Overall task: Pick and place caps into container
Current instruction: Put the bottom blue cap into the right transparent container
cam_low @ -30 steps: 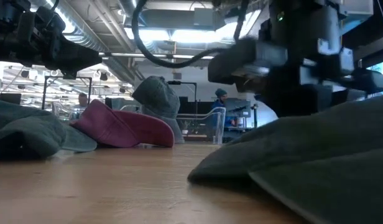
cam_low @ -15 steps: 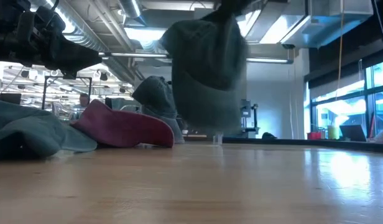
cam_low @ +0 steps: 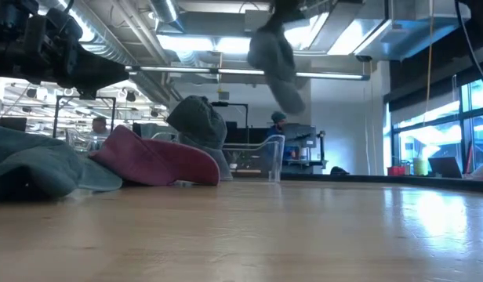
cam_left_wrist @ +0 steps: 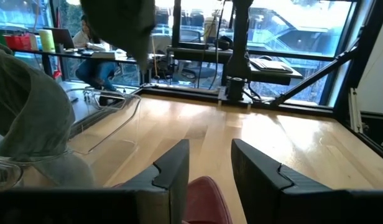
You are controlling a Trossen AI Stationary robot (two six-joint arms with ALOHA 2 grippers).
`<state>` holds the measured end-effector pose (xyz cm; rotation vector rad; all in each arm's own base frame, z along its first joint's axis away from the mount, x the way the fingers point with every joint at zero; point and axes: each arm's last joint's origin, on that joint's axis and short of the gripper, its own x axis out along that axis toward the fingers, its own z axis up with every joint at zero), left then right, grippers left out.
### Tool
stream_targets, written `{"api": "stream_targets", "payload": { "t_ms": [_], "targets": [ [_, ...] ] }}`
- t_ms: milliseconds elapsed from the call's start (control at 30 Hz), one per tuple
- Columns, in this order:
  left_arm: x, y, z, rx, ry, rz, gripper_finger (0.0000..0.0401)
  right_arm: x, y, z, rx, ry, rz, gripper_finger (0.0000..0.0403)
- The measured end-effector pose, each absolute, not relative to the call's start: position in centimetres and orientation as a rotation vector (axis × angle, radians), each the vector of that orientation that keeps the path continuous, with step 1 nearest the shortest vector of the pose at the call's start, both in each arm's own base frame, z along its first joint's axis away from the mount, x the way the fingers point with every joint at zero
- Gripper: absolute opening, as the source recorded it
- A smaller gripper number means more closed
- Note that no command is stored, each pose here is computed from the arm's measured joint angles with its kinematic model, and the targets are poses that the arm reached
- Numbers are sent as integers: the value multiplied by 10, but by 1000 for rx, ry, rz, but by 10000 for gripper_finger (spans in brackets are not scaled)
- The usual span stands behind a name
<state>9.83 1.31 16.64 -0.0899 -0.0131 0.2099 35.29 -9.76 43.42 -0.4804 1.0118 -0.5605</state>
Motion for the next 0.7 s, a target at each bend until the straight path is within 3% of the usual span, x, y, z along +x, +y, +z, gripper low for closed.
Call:
{"api": "stream_targets", "payload": {
  "t_ms": [267,700],
  "targets": [
    [98,13,167,-90,-15,214,116,351,-175,430,-446,820,-361,43],
    [98,15,168,-90,-29,280,116,367,-217,342,-373,818,-250,48]
  ]
}}
